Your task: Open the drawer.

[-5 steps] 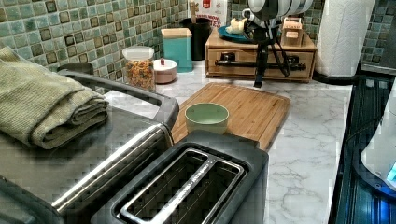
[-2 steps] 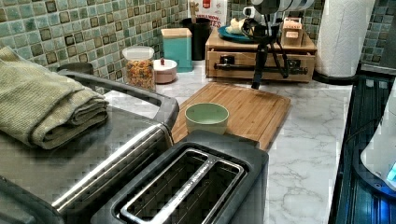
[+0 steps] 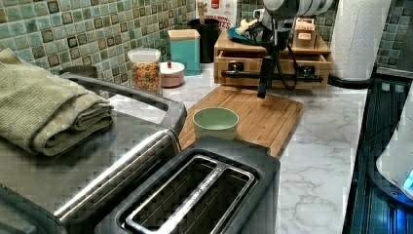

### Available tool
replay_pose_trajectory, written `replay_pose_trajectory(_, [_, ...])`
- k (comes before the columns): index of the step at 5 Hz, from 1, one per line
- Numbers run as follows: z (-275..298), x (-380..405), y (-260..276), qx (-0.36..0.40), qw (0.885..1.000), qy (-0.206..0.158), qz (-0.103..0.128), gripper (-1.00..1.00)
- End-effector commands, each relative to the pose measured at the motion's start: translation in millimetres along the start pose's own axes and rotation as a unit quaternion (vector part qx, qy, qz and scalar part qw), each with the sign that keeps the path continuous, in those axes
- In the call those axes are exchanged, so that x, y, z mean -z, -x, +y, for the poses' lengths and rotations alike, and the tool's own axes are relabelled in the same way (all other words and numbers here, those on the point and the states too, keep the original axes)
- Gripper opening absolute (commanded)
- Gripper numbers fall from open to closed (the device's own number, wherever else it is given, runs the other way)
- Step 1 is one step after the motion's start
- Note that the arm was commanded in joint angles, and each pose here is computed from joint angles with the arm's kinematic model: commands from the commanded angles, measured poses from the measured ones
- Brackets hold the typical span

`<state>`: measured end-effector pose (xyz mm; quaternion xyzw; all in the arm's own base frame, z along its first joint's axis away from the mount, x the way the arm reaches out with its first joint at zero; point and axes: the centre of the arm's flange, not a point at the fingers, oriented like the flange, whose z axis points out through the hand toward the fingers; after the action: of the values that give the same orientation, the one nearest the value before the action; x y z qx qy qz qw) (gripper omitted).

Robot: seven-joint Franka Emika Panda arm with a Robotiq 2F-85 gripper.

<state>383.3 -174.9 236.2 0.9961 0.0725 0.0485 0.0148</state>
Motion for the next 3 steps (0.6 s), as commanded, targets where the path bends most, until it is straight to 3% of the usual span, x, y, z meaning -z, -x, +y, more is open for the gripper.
replay_pose_trajectory(1, [-157, -15, 36, 0.130, 0.988, -0.075, -0.045, 1.00])
replay_pose_trajectory(3, [-194, -4, 28, 0.112, 0.983, -0.124, -0.070, 1.00])
